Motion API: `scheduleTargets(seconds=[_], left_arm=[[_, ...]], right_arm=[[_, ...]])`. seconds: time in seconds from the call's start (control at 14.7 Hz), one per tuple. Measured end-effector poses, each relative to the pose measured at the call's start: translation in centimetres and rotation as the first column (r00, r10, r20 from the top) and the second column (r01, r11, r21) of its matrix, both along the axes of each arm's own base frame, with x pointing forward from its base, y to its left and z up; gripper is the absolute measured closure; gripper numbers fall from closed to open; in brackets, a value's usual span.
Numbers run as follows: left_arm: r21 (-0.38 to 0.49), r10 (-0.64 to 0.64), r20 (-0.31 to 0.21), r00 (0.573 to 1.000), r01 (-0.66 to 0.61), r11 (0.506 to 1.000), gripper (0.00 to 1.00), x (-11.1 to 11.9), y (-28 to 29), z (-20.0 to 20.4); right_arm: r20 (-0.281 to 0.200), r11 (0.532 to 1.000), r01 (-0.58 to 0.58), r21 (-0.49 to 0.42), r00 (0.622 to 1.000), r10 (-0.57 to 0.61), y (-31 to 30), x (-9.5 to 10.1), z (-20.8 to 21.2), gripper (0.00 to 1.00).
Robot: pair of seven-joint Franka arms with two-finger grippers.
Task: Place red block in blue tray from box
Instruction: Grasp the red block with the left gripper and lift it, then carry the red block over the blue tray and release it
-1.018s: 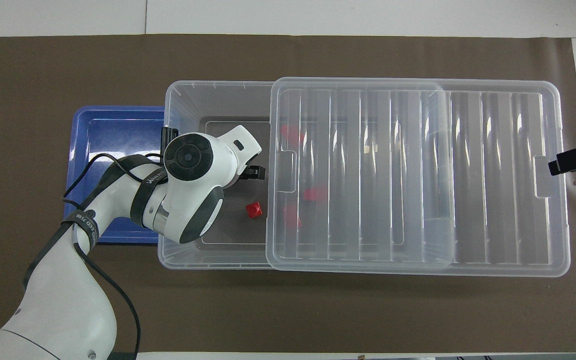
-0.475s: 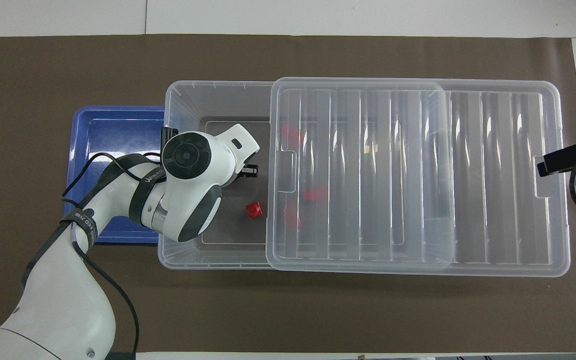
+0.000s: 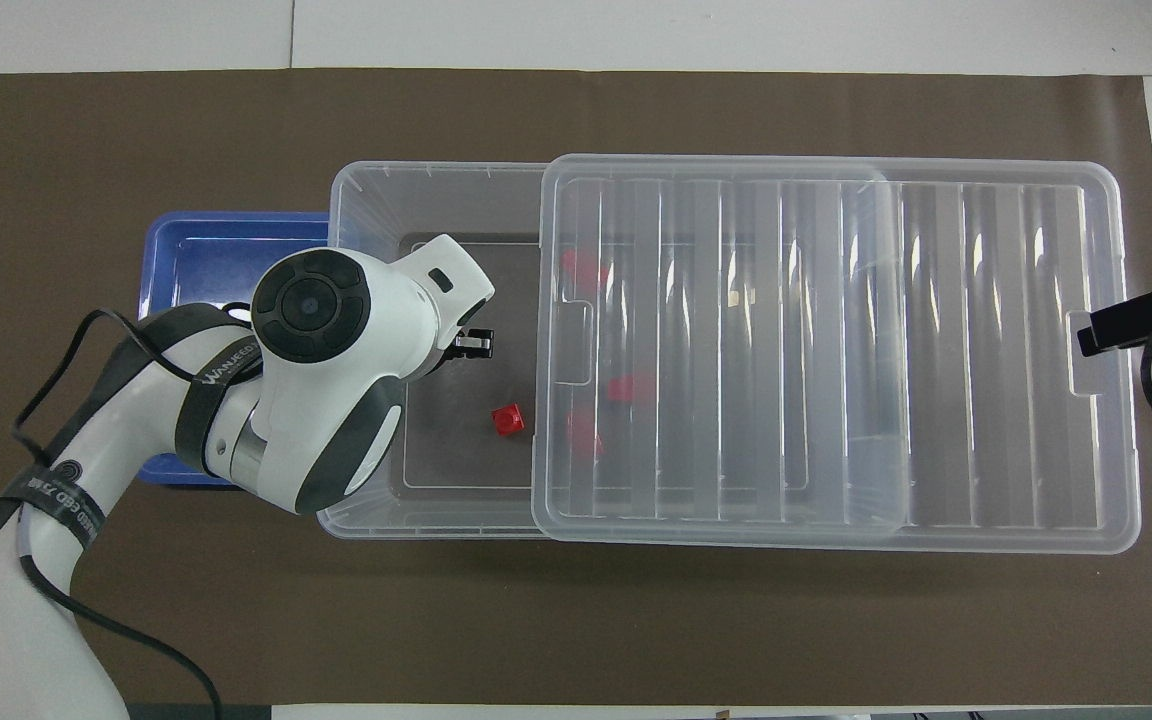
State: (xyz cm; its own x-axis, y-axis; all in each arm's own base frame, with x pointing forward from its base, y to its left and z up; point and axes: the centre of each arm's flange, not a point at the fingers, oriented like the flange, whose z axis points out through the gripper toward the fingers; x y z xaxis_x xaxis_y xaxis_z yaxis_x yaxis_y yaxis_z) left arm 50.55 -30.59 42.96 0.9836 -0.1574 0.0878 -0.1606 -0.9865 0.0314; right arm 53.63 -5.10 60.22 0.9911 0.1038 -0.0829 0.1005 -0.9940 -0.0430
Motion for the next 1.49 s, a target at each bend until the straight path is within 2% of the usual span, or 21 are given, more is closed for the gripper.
scheduleTargets(seconds=[0.14,0.27,0.41,0.48,0.54,0.88,1.15,1.36,1.49], left_arm=[[0.003,0.006,0.000,1.000,-0.006,1.000,0.66,-0.8,0.8,2.6],[0.012,0.033,-0.010,0.999,-0.032,0.999,0.66,-1.1,2.9,5.0],[0.026,0.074,-0.027,0.997,-0.074,0.997,0.66,-0.9,6.1,6.7],[0.032,0.086,-0.035,0.996,-0.085,0.996,0.66,-0.7,7.8,7.4],[0.036,0.093,-0.039,0.995,-0.091,0.995,0.66,-0.4,9.3,7.7],[0.052,0.060,-0.061,0.996,-0.057,0.997,0.66,1.1,16.8,6.0],[0.044,0.009,-0.006,1.000,-0.009,0.999,0.66,1.3,22.3,1.4],[0.042,-0.015,0.037,0.999,0.013,0.999,0.66,0.8,24.2,-3.3],[0.040,-0.022,0.059,0.998,0.019,0.999,0.66,1.2,24.3,-6.0]], right_arm=[[0.009,1.000,-0.018,0.001,1.000,0.018,-0.5,0.0,-0.1,0.43],[0.022,1.000,-0.017,0.000,1.000,0.017,-1.5,0.1,-0.3,0.62],[0.064,0.999,-0.033,-0.006,0.997,0.034,-3.4,0.3,-0.9,0.79],[0.088,0.999,-0.046,-0.010,0.995,0.047,-5.0,0.2,-1.5,0.94],[0.103,0.999,-0.050,-0.013,0.993,0.051,-6.5,-0.1,-2.2,0.99],[0.127,0.999,-0.032,-0.020,0.991,0.034,-9.1,-0.4,-6.6,0.99],[0.100,1.000,-0.001,-0.020,0.995,0.003,-10.8,-0.2,-10.8,0.99],[0.095,1.000,-0.005,-0.021,0.995,0.007,-10.6,0.0,-12.4,0.99],[0.101,1.000,-0.008,-0.023,0.995,0.010,-10.4,0.1,-12.9,0.99]])
